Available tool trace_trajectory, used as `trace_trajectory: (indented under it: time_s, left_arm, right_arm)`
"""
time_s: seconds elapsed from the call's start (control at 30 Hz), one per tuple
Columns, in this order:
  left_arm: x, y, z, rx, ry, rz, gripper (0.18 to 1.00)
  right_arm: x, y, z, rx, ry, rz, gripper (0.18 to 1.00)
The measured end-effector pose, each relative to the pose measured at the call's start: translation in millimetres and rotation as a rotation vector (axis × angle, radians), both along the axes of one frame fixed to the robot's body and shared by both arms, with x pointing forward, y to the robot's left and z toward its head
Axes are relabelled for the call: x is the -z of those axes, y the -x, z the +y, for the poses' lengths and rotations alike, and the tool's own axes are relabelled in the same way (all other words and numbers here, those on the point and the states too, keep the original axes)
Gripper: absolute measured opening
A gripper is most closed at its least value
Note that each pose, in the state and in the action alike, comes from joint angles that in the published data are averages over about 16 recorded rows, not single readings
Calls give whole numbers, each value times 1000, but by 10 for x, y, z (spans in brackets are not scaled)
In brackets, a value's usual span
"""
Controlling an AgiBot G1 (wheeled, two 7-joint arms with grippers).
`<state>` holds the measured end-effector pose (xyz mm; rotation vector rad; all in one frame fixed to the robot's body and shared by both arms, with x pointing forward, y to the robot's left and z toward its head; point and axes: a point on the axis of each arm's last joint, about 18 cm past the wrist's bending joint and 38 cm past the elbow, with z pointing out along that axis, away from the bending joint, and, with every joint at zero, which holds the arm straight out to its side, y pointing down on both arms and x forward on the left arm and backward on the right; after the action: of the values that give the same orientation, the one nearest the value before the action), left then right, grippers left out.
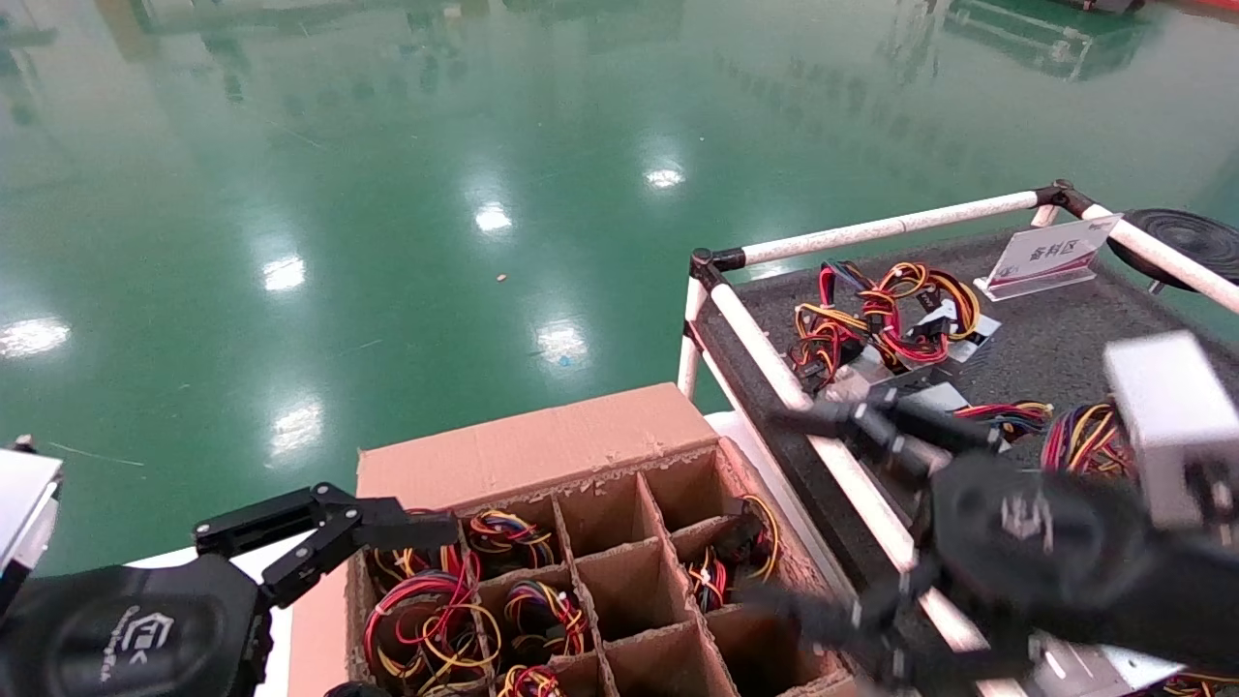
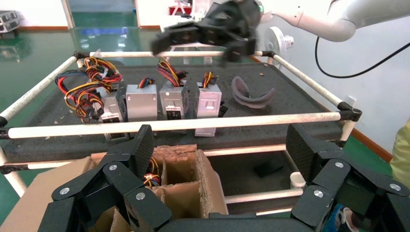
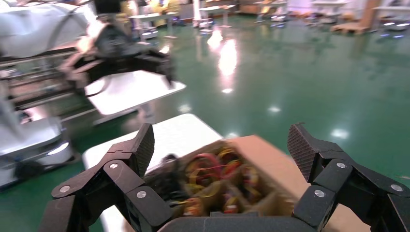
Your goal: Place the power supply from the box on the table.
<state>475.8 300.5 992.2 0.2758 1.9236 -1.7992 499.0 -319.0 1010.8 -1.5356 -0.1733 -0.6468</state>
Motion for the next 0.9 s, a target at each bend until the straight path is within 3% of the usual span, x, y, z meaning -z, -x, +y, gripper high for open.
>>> trace_trajectory:
  time_s: [0.37, 0.9]
  left_arm:
    - [0, 0, 1, 0, 0, 0, 1000]
    - [0, -1, 1, 0, 0, 0, 1000]
  right_arm:
    - [218, 278, 195, -96, 79, 41, 1000]
    - [204, 264, 184, -91, 73, 40, 1000]
